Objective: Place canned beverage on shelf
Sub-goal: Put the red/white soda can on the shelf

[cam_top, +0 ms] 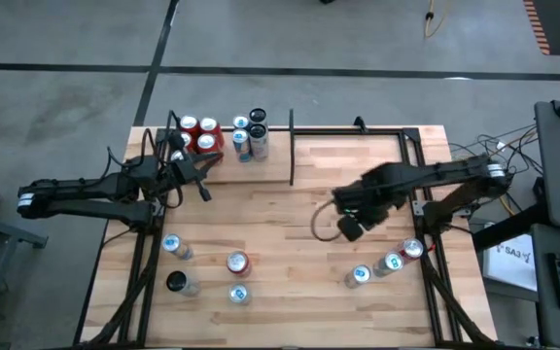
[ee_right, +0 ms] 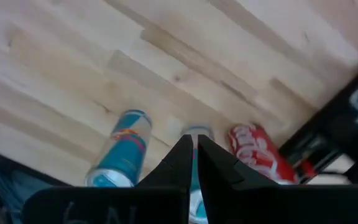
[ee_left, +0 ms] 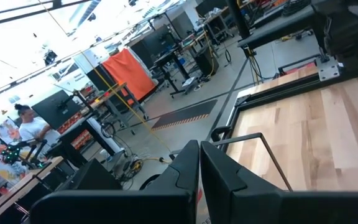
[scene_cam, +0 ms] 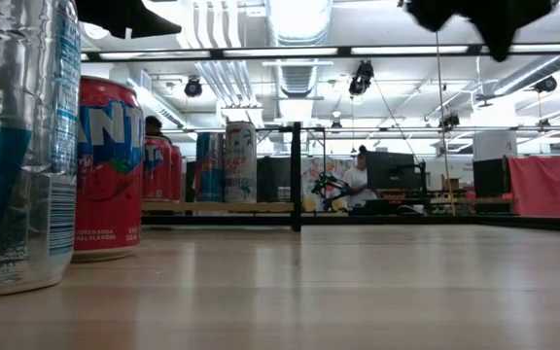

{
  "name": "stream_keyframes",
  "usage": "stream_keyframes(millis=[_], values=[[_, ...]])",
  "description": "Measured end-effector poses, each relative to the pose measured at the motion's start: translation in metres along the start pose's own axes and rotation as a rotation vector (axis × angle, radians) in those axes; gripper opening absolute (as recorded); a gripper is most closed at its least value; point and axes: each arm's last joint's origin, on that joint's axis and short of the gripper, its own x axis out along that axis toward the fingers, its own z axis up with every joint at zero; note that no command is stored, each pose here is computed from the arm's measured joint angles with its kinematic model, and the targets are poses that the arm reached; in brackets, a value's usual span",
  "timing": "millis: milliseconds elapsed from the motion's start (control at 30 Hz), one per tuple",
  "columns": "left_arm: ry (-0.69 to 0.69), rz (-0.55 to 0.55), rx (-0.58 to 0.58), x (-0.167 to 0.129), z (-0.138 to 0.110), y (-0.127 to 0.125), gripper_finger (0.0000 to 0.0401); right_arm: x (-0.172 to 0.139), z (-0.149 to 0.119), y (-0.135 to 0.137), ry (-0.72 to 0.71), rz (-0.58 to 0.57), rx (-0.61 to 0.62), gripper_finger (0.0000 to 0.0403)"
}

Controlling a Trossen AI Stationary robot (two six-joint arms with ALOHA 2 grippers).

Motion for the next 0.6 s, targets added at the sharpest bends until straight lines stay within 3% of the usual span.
stream_keyframes(millis=[233, 400, 600], values=[[0.0, 0.0, -0.001, 0.0, 0.0, 0.0, 0.0, 0.014, -0.046, -0.024, -0.009, 0.089, 0.167, 0.0013], [0.0, 0.0, -0.003, 0.0, 0.0, 0.0, 0.0, 0.029, -0.066, -0.037, -0.001, 0.024, 0.238, 0.0013], [0.0, 0.0, -0.003, 0.0, 0.0, 0.0, 0.0, 0.04, -0.071, -0.053, 0.01, -0.039, 0.36, 0.0013]])
